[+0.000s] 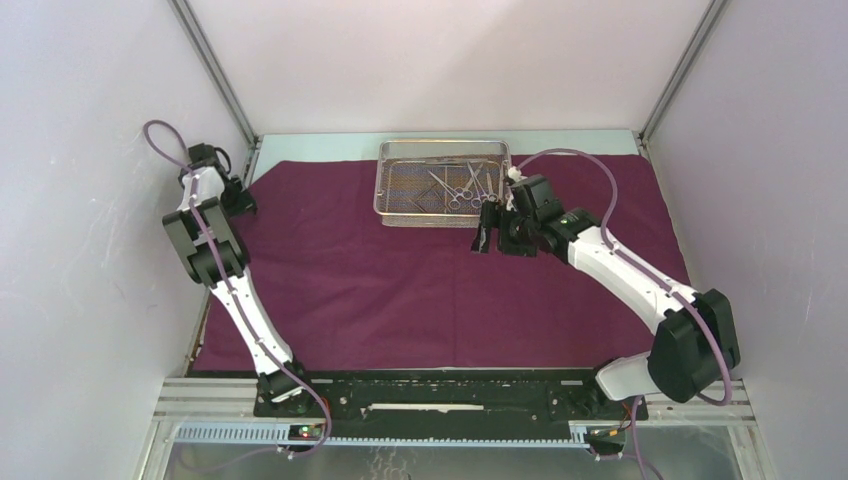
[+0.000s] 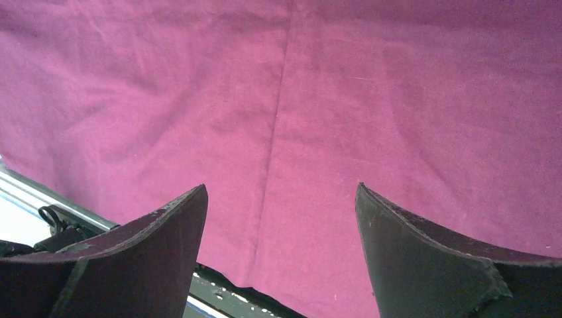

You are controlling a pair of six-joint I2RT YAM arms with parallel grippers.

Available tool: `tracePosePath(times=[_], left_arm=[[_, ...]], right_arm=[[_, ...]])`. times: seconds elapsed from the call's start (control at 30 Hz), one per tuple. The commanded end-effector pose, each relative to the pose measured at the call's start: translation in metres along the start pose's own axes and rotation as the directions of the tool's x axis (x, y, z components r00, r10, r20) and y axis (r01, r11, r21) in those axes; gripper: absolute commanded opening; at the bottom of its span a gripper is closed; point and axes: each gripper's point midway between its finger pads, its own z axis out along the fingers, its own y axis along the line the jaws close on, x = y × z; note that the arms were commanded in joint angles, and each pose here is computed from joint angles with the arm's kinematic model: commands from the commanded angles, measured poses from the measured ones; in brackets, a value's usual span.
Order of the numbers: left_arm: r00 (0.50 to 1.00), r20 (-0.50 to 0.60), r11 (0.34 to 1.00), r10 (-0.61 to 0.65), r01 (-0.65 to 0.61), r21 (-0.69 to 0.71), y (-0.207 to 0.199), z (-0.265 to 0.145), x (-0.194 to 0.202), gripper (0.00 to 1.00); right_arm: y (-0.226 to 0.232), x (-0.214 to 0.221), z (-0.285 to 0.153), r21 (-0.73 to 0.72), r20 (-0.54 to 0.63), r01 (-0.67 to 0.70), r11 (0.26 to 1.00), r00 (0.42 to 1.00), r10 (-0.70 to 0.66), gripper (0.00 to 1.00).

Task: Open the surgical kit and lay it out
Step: Smooth out the surgical kit at the center of the board.

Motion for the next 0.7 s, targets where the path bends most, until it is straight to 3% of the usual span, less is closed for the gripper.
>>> tracePosePath(times=[0.0,0.13,0.27,0.47,0.67], left_arm=[[0.995,-0.054,0.995,-0.086,0.083,-0.048,0.026,-0.009,0.017,0.59],[0.995,-0.045,0.995,-0.088,0.086,-0.042,0.022,-0.012,0.017,0.34],[0.997,-0.037,0.997,-0.074,0.073,-0.030,0.012,-0.013,0.019,0.18],[0.999,-0.027,1.000,-0.020,0.020,0.001,-0.016,-0.018,0.023,0.05],[1.000,-0.009,0.998,0.029,-0.028,0.051,-0.046,-0.033,0.028,0.00]], right_arm=[[0.005,-0.009,-0.016,-0.007,0.058,0.037,0.999,0.998,-0.036,0.90],[0.005,-0.009,-0.019,-0.004,0.061,0.035,0.999,0.998,-0.035,0.90],[0.005,-0.008,-0.019,-0.001,0.061,0.035,0.999,0.998,-0.035,0.90],[0.008,-0.004,-0.018,-0.006,0.062,0.031,1.000,0.998,-0.030,0.89],[0.007,-0.003,-0.017,-0.003,0.067,0.024,1.000,0.997,-0.023,0.89]])
